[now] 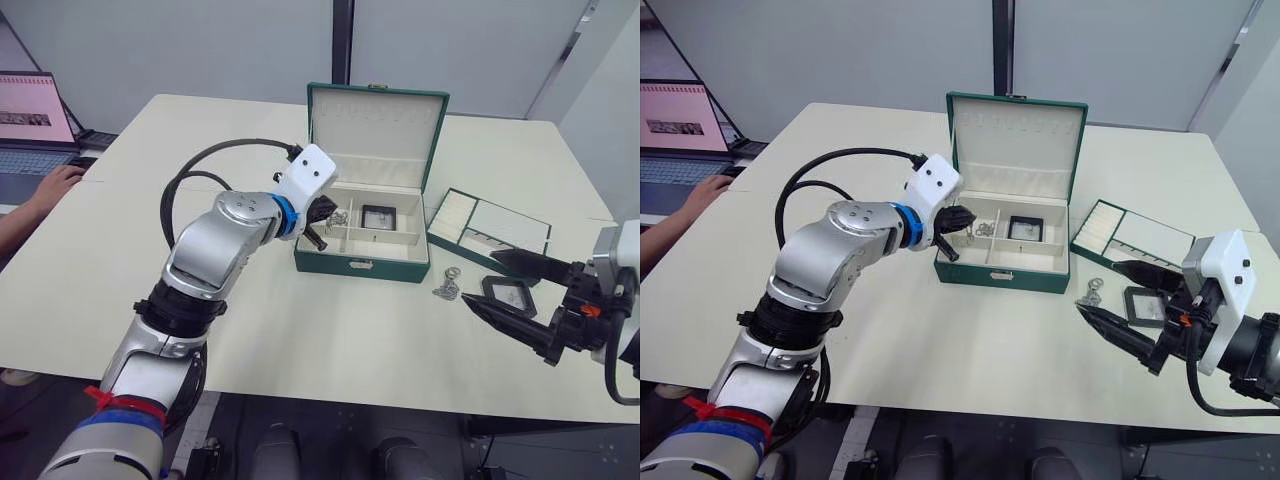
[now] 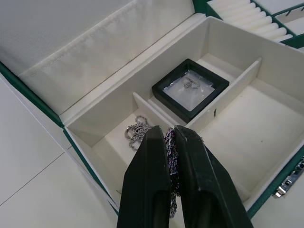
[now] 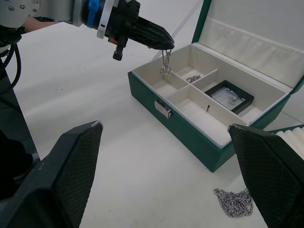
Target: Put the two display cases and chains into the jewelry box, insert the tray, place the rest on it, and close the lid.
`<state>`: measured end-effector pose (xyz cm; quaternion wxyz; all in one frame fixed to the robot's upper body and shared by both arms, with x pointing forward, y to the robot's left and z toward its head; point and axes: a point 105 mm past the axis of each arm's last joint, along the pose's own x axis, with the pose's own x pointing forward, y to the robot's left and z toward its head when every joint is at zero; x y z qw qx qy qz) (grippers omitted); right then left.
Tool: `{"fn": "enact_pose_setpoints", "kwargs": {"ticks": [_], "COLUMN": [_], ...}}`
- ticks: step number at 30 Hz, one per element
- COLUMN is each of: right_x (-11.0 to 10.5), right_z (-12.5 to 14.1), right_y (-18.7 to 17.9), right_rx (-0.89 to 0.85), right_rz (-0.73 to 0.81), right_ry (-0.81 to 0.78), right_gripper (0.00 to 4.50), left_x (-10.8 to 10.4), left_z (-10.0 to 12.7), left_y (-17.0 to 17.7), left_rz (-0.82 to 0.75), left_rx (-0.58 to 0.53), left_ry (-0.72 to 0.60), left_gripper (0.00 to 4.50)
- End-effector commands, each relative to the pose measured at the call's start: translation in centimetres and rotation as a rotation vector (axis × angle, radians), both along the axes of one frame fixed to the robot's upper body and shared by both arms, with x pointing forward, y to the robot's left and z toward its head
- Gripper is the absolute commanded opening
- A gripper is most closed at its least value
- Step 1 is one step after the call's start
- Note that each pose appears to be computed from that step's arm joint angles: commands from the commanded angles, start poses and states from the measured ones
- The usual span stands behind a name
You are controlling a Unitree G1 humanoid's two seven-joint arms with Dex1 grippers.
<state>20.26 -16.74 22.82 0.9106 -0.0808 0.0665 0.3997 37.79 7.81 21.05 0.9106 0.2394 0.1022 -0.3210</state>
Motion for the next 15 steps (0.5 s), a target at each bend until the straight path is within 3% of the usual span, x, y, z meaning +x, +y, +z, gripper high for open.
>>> {"fn": "enact_pose_setpoints", "kwargs": {"ticks": [1,15], "right_x": [-0.3,-0.3], "right_z": [1.2,1.4], "right_y": [-0.1,-0.2], "right_rx": [-0.011,-0.025], "right_rz": [-0.005,-0.008], "right_ry": [-0.063,-0.061], "right_gripper": [4.5,4.5], "left_x": [0.6,0.4], "left_z": [0.1,-1.2], "left_y": [0.3,0.3], "left_rz": [0.046,0.045], "left_rx": [0.017,0.016], "left_ry": [-0.051,-0.01], "left_gripper": [0.01,0.01]}}
